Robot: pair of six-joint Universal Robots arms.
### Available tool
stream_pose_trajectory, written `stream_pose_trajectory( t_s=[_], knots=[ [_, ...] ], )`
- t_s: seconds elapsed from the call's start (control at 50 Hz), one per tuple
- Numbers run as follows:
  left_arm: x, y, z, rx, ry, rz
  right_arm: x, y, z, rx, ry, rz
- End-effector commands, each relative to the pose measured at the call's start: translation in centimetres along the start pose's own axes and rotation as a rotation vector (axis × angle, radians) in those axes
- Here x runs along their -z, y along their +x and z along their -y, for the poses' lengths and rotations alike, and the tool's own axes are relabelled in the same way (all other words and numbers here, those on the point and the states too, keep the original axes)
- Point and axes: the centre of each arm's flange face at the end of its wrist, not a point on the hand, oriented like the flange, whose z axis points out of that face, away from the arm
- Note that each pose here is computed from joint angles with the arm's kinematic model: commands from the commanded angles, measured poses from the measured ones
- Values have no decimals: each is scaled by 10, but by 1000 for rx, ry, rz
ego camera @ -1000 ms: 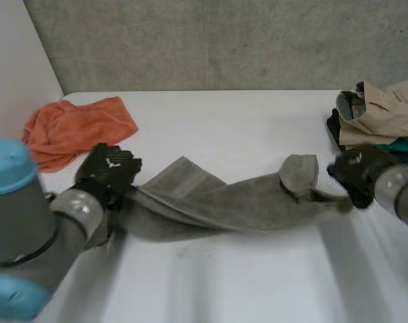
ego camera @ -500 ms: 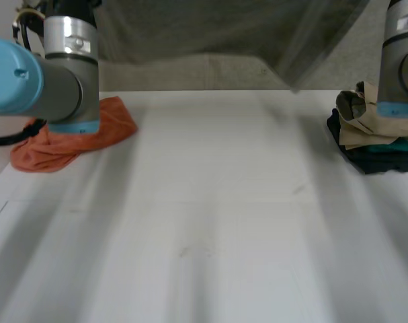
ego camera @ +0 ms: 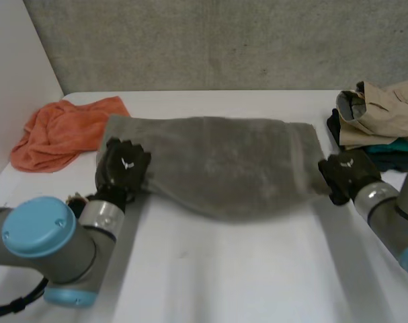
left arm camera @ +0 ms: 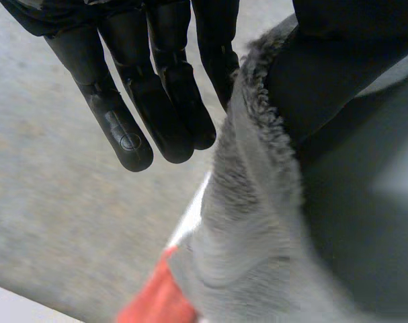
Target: Fold the laundry.
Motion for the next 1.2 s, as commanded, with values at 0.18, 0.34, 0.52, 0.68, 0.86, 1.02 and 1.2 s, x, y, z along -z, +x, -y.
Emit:
stream_pose_trajectory(
  t_s=[0.18,0.34,0.52,0.68,0.86,1.02,1.2],
  knots=[
    [17,-28,1,31,-58,31,4,35,-19,-68,-74,-42],
    [22,-57,-10,205,-130,49,3,37,-20,-141,-59,-23],
    [27,-62,-33,305,-265,-22,4,33,-21,-162,-55,3],
    [30,-50,-46,321,-317,-63,5,31,-23,-165,-63,9],
    [30,-50,-49,316,-327,-62,6,30,-24,-166,-66,11],
    [37,-46,-52,310,-356,-81,6,31,-24,-167,-67,10],
    [29,-38,-64,316,-380,-99,5,30,-25,-167,-70,14]
  ],
)
